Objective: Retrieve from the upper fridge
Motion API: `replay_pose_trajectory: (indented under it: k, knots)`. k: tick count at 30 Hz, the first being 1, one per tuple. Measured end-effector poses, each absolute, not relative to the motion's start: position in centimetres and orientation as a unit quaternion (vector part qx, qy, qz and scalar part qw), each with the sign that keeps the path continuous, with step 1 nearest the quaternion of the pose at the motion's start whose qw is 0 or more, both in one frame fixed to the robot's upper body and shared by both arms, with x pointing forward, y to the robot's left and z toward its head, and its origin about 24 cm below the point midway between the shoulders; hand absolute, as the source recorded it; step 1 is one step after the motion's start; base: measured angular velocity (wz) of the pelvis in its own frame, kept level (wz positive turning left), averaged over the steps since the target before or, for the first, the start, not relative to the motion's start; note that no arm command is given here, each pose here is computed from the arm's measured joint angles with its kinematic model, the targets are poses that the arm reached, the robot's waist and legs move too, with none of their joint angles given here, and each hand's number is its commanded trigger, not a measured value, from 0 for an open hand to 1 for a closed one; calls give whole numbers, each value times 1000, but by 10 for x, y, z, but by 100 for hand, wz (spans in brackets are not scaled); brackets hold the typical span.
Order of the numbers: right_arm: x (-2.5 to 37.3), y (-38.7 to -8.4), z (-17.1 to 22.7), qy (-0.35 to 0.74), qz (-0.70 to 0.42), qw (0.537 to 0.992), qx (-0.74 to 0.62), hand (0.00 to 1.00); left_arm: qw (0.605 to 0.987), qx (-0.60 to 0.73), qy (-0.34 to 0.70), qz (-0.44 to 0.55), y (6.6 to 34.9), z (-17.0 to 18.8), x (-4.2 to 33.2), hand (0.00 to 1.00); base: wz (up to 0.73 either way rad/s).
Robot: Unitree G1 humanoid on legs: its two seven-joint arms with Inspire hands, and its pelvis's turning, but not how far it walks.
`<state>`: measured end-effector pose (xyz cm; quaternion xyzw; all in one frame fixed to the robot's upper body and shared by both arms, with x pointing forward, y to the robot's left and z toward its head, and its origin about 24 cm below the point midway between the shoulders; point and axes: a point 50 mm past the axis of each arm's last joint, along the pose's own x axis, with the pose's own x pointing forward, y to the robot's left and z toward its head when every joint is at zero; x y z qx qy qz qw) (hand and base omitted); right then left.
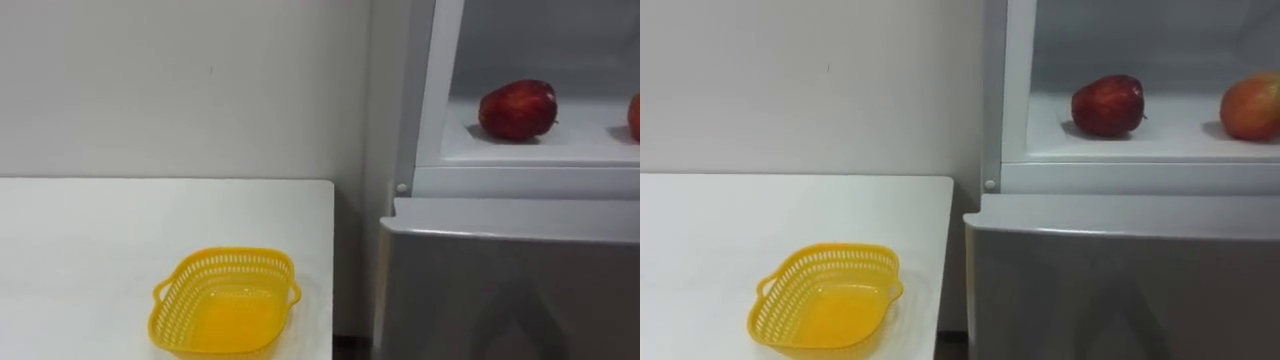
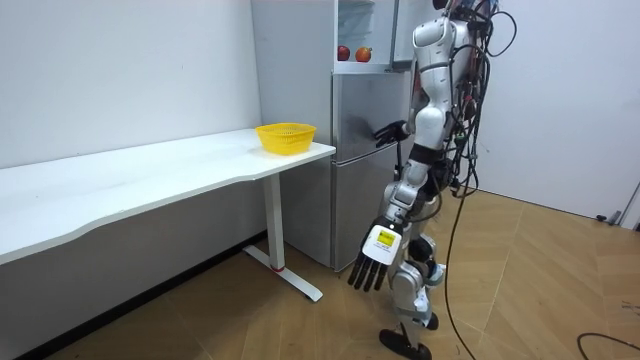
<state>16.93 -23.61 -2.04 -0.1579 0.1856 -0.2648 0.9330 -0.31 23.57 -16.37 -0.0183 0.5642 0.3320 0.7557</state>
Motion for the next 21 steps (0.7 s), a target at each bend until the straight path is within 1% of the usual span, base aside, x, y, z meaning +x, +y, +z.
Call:
replay_pose_trajectory:
  k: [5, 8, 17, 21]
  knots:
    - [182, -229, 25, 59, -315, 927, -194, 0, 748, -3, 582, 318, 234, -165, -13, 0, -8]
    - [184, -223, 45, -14, -325, 922, -212, 0, 744, 3, 592, 309, 231, -166, -19, 0, 0]
    - [185, -207, 70, -128, -331, 908, -221, 0, 752, 5, 589, 296, 231, -167, -16, 0, 0]
    - [185, -201, 76, -157, -333, 902, -225, 0, 758, 3, 585, 288, 231, -167, -9, 0, -2]
